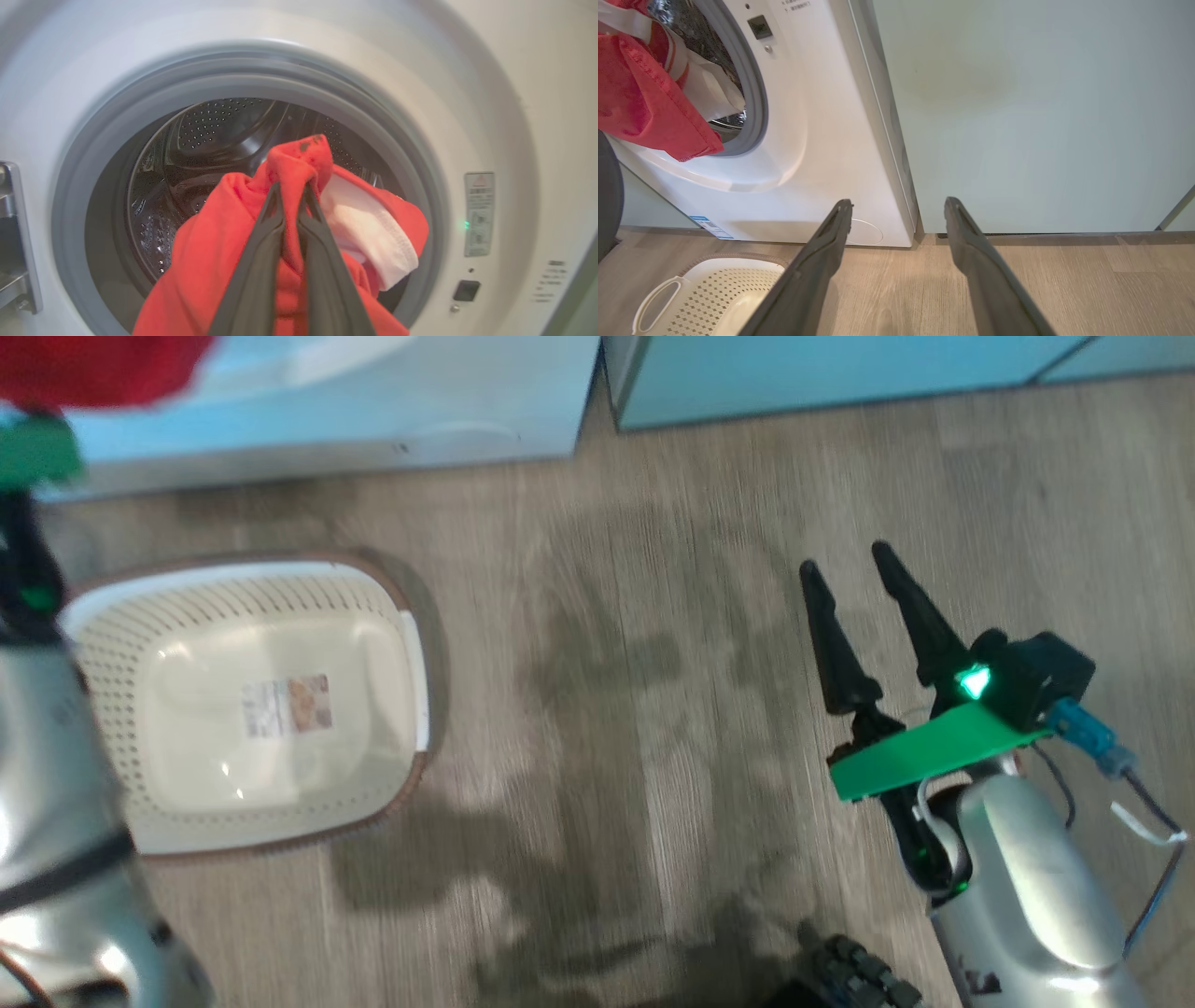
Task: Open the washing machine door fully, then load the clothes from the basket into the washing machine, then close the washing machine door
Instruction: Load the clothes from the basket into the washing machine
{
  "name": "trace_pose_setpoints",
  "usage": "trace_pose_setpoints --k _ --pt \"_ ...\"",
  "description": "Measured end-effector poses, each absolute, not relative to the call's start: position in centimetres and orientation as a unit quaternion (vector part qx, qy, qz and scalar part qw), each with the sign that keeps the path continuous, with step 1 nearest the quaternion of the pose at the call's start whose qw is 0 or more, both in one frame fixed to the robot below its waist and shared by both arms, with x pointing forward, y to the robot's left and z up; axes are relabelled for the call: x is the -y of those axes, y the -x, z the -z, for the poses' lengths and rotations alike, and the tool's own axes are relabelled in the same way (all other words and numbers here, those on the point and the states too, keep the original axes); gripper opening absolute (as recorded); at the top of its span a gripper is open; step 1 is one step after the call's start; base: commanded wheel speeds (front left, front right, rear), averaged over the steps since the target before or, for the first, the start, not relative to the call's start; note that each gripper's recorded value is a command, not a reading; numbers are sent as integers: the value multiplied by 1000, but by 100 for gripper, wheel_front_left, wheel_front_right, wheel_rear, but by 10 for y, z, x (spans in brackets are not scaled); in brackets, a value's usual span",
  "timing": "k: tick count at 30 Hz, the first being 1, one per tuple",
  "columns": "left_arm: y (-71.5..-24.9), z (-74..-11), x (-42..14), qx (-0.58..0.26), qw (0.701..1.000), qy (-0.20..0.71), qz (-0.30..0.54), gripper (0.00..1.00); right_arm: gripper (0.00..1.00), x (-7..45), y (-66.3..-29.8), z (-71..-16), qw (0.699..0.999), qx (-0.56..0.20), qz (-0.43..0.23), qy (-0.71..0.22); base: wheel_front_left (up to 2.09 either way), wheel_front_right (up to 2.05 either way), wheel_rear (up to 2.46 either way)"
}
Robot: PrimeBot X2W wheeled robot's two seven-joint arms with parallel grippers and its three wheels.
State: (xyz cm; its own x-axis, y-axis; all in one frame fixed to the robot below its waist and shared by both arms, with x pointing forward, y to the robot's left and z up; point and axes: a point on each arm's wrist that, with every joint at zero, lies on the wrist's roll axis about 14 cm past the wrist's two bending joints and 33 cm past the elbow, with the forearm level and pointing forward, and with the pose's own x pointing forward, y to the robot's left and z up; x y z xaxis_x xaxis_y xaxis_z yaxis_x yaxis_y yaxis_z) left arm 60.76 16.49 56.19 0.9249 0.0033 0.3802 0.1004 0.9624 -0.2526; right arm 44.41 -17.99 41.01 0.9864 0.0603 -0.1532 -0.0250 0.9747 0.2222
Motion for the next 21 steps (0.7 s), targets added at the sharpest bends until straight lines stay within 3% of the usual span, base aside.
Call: trace_pose_setpoints --k 21 --pt "-793 -496 -132 138 985 76 77 0 100 187 -462 -320 978 -169 -7 -124 0 0 0"
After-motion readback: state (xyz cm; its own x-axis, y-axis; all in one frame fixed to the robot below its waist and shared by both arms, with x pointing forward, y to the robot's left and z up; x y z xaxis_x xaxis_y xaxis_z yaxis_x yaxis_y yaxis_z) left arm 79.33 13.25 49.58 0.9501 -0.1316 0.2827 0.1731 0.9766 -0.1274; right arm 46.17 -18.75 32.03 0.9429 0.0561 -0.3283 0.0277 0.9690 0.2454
